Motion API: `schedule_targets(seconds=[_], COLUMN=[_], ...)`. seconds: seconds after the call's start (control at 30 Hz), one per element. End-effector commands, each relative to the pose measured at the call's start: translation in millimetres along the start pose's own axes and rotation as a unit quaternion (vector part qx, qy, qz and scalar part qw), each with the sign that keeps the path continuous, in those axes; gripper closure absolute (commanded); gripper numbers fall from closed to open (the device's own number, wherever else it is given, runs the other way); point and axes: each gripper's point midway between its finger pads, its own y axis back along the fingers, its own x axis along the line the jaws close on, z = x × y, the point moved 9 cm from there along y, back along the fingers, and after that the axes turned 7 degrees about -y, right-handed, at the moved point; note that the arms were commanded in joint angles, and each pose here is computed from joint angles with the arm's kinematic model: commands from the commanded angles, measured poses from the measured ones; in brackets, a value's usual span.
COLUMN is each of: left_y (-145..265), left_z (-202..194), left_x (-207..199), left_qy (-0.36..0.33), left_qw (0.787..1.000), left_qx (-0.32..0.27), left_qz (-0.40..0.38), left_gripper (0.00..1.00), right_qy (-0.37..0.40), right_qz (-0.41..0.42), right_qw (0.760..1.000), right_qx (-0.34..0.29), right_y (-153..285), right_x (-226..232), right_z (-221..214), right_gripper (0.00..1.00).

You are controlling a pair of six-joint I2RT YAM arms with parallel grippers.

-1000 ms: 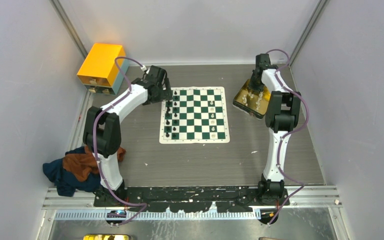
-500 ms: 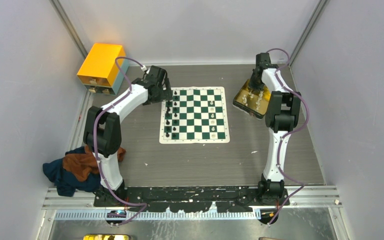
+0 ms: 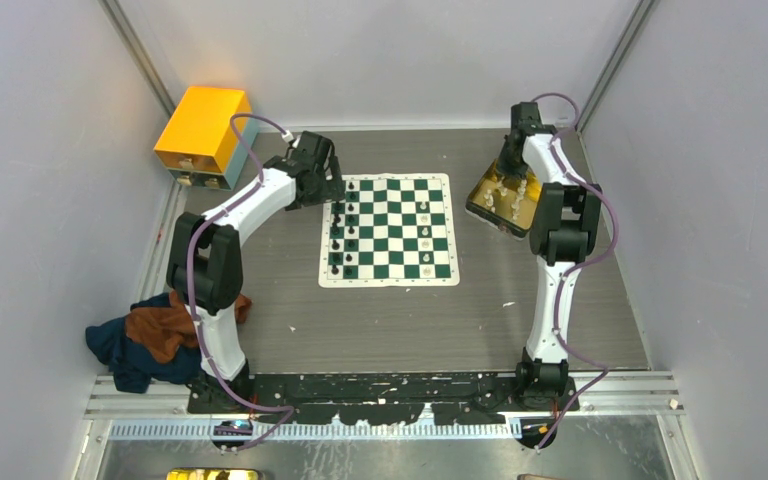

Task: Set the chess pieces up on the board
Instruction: Pick up the chess piece from the storage box.

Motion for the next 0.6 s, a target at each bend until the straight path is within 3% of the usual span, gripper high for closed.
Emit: schedule_targets(seconds=[0.0,0.57], left_y=[9.3,14.4], left_z=[18.6,15.0], left_x=[-2.2,-1.4], left_qy=[0.005,0.008], left_qw=[0.999,0.999], left_qx=[-0.033,-0.035], left_qz=[-0.013,-0.025], left_gripper=[0.02,0.02], right_qy=[0.014,0.113], right_qz=[0.037,0.081], right_qw=[0.997,0.987], right_qx=[-0.071,-0.085], right_y=[55.1,84.5], right_x=[25.0,113.2], right_z=[30.2,-6.8], right_gripper=[0.9,0.92])
